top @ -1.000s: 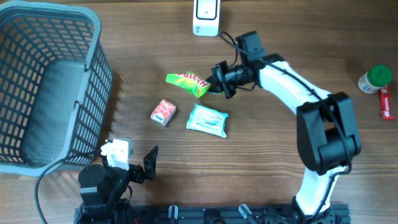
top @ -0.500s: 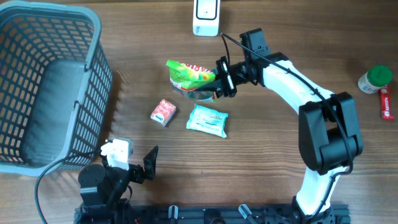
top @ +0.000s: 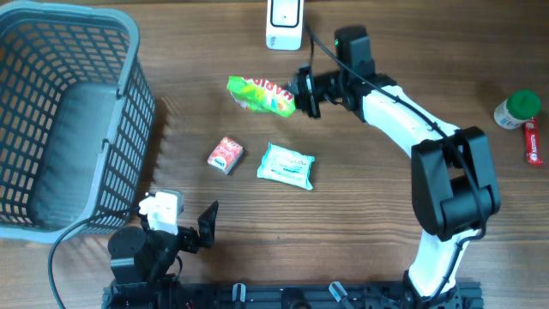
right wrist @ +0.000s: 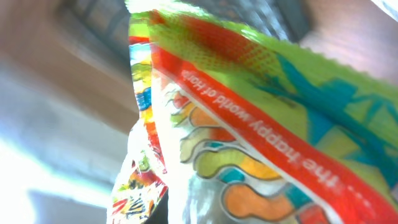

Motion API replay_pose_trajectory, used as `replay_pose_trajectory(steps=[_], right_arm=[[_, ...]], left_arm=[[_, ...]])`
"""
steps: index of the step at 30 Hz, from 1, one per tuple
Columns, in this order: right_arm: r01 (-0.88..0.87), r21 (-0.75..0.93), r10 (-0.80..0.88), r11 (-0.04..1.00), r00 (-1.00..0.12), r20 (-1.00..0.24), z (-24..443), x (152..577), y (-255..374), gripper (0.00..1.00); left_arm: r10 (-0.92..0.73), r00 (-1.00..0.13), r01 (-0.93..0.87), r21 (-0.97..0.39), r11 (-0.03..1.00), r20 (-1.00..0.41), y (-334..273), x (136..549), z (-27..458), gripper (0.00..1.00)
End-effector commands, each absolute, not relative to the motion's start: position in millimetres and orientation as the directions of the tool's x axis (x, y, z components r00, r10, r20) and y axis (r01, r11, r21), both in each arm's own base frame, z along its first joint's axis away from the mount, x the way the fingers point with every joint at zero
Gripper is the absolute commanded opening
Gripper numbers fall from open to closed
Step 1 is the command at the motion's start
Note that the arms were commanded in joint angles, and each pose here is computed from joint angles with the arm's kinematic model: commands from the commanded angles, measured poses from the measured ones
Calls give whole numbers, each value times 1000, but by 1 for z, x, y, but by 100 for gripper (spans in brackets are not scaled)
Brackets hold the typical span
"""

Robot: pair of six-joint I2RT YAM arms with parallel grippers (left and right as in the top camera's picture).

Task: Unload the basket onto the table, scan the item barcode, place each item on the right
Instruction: 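Lift the Haribo bag up under the scanner with the right gripper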

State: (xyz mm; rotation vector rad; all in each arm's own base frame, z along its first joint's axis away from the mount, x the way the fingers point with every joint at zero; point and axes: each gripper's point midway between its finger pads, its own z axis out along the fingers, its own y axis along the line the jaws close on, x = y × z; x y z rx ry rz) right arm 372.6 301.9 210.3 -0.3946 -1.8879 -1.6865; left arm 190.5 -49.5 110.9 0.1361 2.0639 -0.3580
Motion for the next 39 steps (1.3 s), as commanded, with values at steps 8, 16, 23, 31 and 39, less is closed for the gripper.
replay_pose_trajectory(steps=[8,16,23,31,39], right_arm=[[-210,970,-497,-120,-834,-242,294,281,363,4],[-409,912,-16,4,-912,-409,257,383,376,5],[-391,851,423,350,-745,-516,236,489,326,5],[-412,834,527,368,-647,-552,218,561,328,5],[-397,861,576,317,-641,-508,190,631,312,4]], left_arm=[[-34,-483,270,-186,945,-875,-53,190,114,100],[-34,-483,270,-186,945,-875,-53,190,114,100],[-34,-483,270,-186,945,-875,-53,190,114,100],[-34,-483,270,-186,945,-875,-53,190,114,100],[-34,-483,270,-186,945,-875,-53,190,114,100]])
